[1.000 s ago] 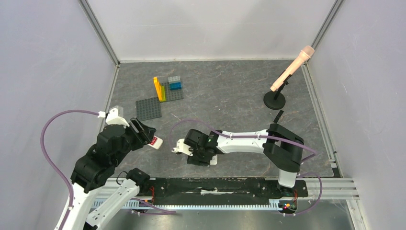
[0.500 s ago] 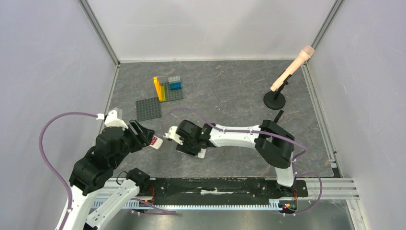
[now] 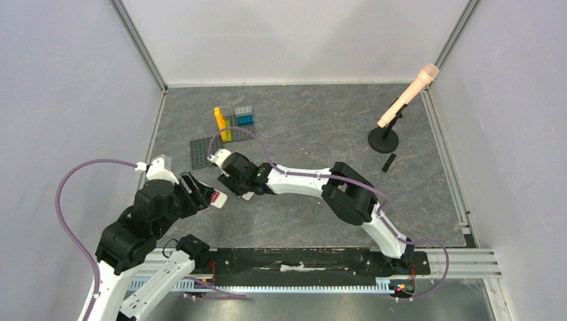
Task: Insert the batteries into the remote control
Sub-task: Place the remote control at the center of the board, then reset both arms
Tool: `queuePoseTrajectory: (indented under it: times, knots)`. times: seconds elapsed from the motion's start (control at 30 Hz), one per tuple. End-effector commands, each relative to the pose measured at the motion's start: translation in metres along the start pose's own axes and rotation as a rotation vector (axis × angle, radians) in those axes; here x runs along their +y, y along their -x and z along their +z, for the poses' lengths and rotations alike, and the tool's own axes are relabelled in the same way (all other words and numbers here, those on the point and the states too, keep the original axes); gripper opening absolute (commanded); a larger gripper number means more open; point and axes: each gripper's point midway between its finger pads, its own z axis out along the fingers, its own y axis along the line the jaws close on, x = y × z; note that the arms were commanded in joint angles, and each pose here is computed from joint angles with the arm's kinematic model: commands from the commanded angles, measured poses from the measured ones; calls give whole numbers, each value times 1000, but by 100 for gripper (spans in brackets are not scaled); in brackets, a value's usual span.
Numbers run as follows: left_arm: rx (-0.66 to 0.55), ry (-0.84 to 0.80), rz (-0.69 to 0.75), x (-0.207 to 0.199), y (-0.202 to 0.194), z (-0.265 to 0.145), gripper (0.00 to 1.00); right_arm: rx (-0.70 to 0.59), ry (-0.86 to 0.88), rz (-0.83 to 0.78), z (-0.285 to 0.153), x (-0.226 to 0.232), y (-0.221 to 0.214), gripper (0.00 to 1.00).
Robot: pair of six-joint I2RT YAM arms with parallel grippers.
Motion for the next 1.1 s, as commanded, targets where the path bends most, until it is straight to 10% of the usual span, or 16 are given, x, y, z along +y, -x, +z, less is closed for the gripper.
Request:
queuePoseTrajectory:
  times: [0.0, 0.57, 0.73, 1.07]
  knots:
    - [-24, -14, -41, -1, 5, -8, 69, -75, -135, 113, 8, -32, 20, 39]
    - [44, 4, -80, 0, -6, -13, 73, -103, -73, 167, 3, -30, 22, 75]
    - [34, 161, -149, 28, -8, -22, 72, -207, -56, 232, -55, -37, 55, 97]
    - [-147, 71, -24, 47, 14, -63, 77, -265, -272, 326, -233, -95, 10, 98]
